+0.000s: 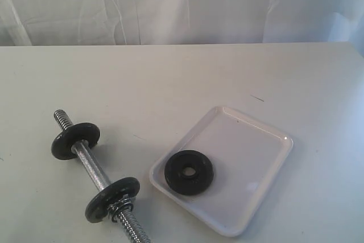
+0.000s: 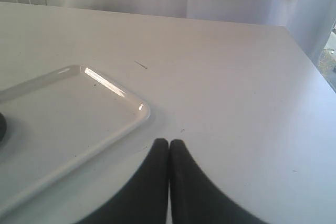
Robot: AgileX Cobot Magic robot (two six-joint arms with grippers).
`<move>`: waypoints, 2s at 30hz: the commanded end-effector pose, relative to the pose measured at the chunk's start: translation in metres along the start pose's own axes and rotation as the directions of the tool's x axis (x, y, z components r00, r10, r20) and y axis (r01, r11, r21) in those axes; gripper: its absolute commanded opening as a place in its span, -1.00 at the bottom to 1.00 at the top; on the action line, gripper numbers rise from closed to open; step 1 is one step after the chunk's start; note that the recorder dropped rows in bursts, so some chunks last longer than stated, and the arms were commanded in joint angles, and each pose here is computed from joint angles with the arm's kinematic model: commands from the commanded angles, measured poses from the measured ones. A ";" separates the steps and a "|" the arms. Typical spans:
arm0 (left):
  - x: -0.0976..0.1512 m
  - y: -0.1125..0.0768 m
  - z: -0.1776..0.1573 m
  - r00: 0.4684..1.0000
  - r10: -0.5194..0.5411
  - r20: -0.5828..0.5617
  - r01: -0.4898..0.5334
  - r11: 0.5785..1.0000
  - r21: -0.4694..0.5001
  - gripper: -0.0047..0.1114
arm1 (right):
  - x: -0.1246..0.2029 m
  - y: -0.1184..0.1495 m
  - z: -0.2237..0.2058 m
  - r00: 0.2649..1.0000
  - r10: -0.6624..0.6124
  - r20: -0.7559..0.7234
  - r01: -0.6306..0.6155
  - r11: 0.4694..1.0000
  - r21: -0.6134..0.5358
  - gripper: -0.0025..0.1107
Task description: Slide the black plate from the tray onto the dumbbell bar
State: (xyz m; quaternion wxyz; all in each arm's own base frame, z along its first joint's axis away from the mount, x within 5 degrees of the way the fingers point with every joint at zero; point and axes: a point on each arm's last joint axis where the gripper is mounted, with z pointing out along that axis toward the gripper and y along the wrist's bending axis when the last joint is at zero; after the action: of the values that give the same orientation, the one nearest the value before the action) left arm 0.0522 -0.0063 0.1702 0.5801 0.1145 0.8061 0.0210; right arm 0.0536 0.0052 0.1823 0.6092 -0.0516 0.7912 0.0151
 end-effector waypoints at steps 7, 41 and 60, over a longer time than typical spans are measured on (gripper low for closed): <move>-0.015 0.004 -0.001 0.985 0.009 0.173 -0.002 0.999 -0.042 -0.90 | 0.000 0.000 0.000 1.000 -0.001 0.008 0.001 1.000 -0.002 -0.96; -0.077 0.019 -0.047 0.469 -0.083 0.879 0.223 0.974 -0.027 -0.90 | 0.000 0.000 0.000 1.000 -0.003 0.008 0.003 1.000 -0.001 -0.96; -0.122 0.025 -0.058 0.654 -0.027 0.756 0.149 0.984 -0.094 -0.92 | 0.000 0.000 0.000 1.000 -0.003 0.008 0.003 1.000 -0.001 -0.96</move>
State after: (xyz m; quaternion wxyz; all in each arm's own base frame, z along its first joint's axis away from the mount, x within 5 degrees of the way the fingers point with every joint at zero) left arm 0.0351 -0.0008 0.2963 0.8752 0.0387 0.4817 0.0226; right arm 0.0536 0.0052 0.1823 0.6092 -0.0516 0.7912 0.0151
